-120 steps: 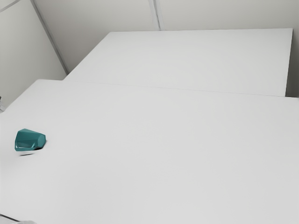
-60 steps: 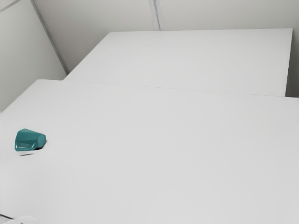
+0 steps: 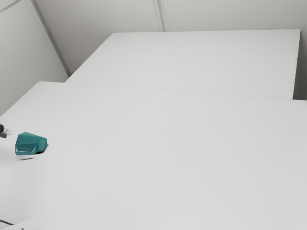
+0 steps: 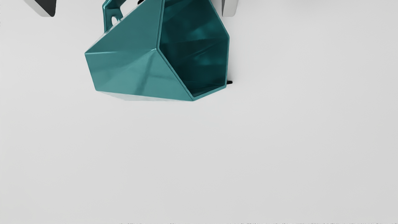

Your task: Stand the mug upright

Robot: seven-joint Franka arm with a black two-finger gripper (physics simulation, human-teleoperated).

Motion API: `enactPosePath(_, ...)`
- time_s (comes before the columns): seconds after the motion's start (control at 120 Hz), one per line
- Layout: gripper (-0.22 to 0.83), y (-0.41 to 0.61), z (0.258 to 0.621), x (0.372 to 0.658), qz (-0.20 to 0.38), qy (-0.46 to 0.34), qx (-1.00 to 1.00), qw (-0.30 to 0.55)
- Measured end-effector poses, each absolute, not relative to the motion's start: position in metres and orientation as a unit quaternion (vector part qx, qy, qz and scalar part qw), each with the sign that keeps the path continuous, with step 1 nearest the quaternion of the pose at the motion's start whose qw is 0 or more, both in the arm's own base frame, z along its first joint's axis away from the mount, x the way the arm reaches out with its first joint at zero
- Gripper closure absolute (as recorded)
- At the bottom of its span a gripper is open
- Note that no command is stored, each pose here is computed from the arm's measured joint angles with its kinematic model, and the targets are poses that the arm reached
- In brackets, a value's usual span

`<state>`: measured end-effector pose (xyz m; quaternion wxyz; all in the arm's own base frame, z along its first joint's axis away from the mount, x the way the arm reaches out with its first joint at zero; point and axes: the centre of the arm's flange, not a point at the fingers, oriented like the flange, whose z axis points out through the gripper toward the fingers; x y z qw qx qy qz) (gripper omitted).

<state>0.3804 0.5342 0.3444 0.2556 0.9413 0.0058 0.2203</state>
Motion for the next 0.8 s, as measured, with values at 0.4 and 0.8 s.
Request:
enactPosePath(0.4,0.03,0.526,0.308,0.382,0.230,-0.022,0.927,0.296)
enactPosePath(0.8,0.03,0.512,0.290,0.400,0.233,-0.054,0.919,0.313)
